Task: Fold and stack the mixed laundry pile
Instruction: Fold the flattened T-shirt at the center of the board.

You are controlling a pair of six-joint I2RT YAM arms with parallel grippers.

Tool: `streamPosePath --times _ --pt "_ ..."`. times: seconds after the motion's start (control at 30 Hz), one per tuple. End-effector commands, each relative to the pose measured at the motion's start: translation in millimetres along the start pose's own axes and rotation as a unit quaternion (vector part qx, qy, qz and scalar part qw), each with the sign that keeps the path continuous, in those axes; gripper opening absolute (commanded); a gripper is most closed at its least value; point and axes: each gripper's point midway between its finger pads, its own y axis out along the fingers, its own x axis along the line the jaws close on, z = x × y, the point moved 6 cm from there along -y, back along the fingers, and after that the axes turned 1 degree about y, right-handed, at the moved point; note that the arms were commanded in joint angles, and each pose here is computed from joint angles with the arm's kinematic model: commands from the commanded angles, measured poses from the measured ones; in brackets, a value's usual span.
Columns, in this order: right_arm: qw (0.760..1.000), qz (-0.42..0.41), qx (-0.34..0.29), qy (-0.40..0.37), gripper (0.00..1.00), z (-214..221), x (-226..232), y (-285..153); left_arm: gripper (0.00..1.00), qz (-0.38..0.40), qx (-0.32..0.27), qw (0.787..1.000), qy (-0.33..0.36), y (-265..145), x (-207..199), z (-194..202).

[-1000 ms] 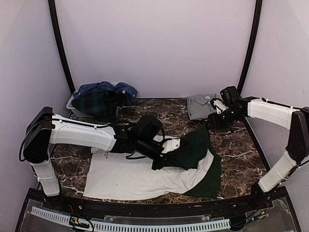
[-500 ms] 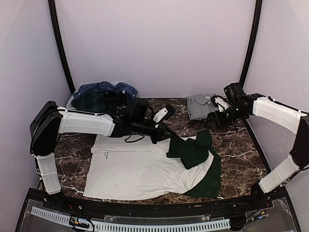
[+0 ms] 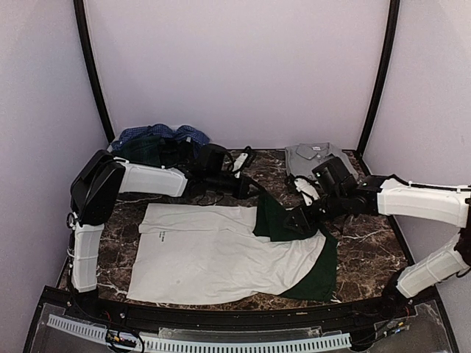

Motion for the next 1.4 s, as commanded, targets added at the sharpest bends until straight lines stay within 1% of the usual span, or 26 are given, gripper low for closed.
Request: streamPosePath --times 0.0,0.07,0.13,0.27,0.4,0.43,0.5,0.53,0.63,0.73,0.83,0.93,1.1,1.23,1.37 --pt "0.998 0.061 -0.027 0.0 0.56 -16 -2 25 0.0 0.034 -0.019 0.999 -0.018 4 -7 -15" --pt "0.998 0.056 -0.033 0.005 0.59 -21 4 34 0.0 0.034 -0.018 0.999 -0.026 7 -4 -12" --pt "0.997 0.072 -0.039 0.004 0.62 -27 9 43 0.0 0.039 -0.018 0.998 -0.036 8 -1 -10" --pt "0.993 0.107 -0.048 0.009 0.58 -41 14 58 0.0 0.048 -0.019 0.997 -0.06 10 7 -6" --pt "0.989 0.132 -0.055 0.027 0.55 -53 8 78 0.0 0.053 -0.017 0.996 -0.067 10 8 -5" --pt "0.988 0.14 -0.05 0.031 0.56 -53 6 85 0.0 0.053 -0.016 0.996 -0.07 10 8 -5" --pt "0.984 0.169 -0.042 0.044 0.63 -52 0 95 0.0 0.054 -0.016 0.996 -0.075 8 10 -6" --pt "0.981 0.185 -0.039 0.049 0.65 -50 -4 98 0.0 0.054 -0.018 0.995 -0.079 7 11 -7" --pt "0.972 0.224 -0.041 0.054 0.64 -46 -11 100 0.0 0.055 -0.021 0.995 -0.083 6 13 -7" --pt "0.965 0.258 -0.027 0.048 0.61 -37 -19 102 0.0 0.057 -0.022 0.995 -0.081 5 14 -7" --pt "0.954 0.296 -0.006 0.043 0.58 -29 -27 94 0.0 0.05 -0.026 0.995 -0.086 3 20 -8" --pt "0.948 0.314 -0.008 0.044 0.57 -23 -32 78 0.0 0.037 -0.031 0.995 -0.093 0 29 -8" --pt "0.946 0.319 -0.003 0.06 0.55 -20 -61 57 0.0 0.009 -0.032 0.994 -0.108 -3 52 -4" --pt "0.955 0.291 0.005 0.053 0.55 -26 -70 44 0.0 -0.007 -0.022 0.993 -0.118 1 66 2" --pt "0.969 0.246 0.006 0.026 0.57 -35 -60 34 0.0 -0.002 -0.019 0.992 -0.127 7 71 6"
